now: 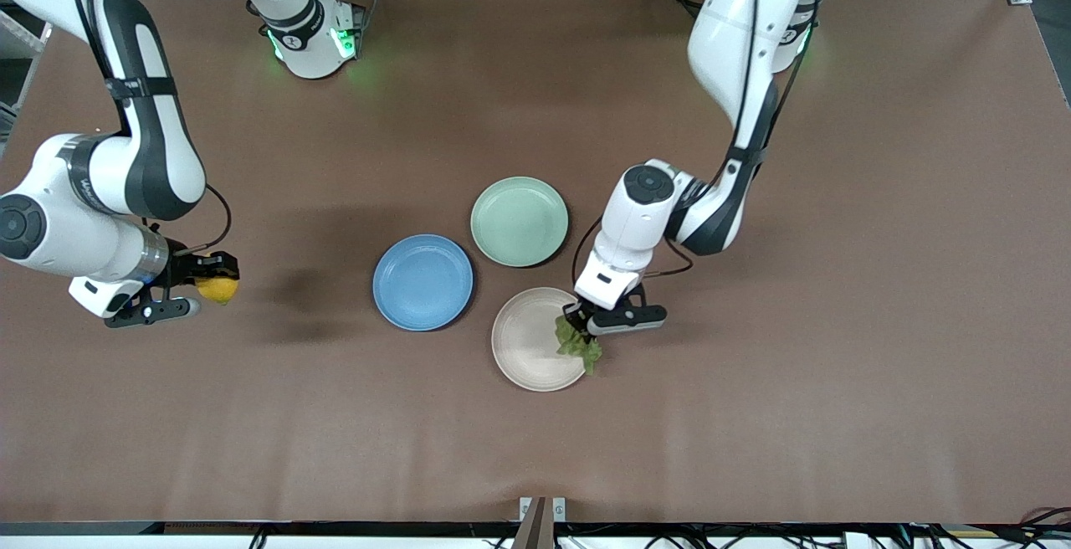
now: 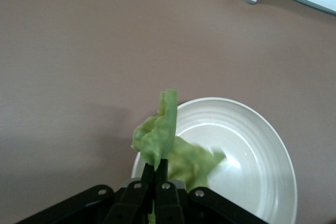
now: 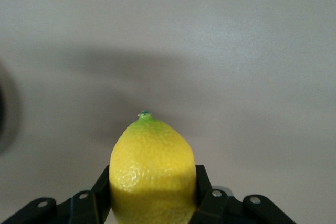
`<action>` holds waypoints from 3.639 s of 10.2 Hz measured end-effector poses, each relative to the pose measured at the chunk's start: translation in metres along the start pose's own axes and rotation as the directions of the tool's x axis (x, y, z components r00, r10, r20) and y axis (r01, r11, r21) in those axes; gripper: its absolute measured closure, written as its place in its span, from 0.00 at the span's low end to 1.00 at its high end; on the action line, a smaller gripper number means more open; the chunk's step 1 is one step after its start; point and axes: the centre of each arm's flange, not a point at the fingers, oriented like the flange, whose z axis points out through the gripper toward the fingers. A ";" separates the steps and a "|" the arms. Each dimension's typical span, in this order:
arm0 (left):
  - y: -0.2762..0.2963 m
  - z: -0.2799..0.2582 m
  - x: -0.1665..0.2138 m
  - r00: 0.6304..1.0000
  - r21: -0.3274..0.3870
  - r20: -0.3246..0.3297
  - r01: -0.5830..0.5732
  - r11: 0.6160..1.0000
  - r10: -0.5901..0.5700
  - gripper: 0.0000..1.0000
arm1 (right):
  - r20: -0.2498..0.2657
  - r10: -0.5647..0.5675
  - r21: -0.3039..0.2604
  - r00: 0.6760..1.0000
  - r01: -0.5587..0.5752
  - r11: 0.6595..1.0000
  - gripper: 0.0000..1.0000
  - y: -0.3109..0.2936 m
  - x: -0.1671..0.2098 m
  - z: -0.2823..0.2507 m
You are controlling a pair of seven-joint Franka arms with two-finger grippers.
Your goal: Pick lemon and lettuce from blue and beige plates
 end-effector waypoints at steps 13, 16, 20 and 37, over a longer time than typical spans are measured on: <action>-0.181 -0.127 0.150 0.973 0.218 0.221 -0.119 0.969 0.070 0.97 | 0.009 0.015 -0.018 1.000 -0.015 1.000 0.12 -0.001 -0.015 0.117; -0.206 -0.117 0.157 0.968 0.229 0.242 -0.131 0.964 0.074 0.91 | -0.017 0.022 -0.015 1.000 -0.022 1.000 0.00 0.003 -0.004 0.092; -0.223 -0.115 0.163 0.968 0.237 0.245 -0.121 0.964 0.062 0.45 | 0.014 0.058 0.041 0.998 -0.058 0.997 0.00 -0.001 0.012 0.006; -0.257 -0.277 0.109 0.901 0.259 0.434 -0.091 0.961 -0.032 0.00 | -0.009 0.237 0.045 0.971 -0.237 0.971 0.00 -0.018 -0.075 -0.262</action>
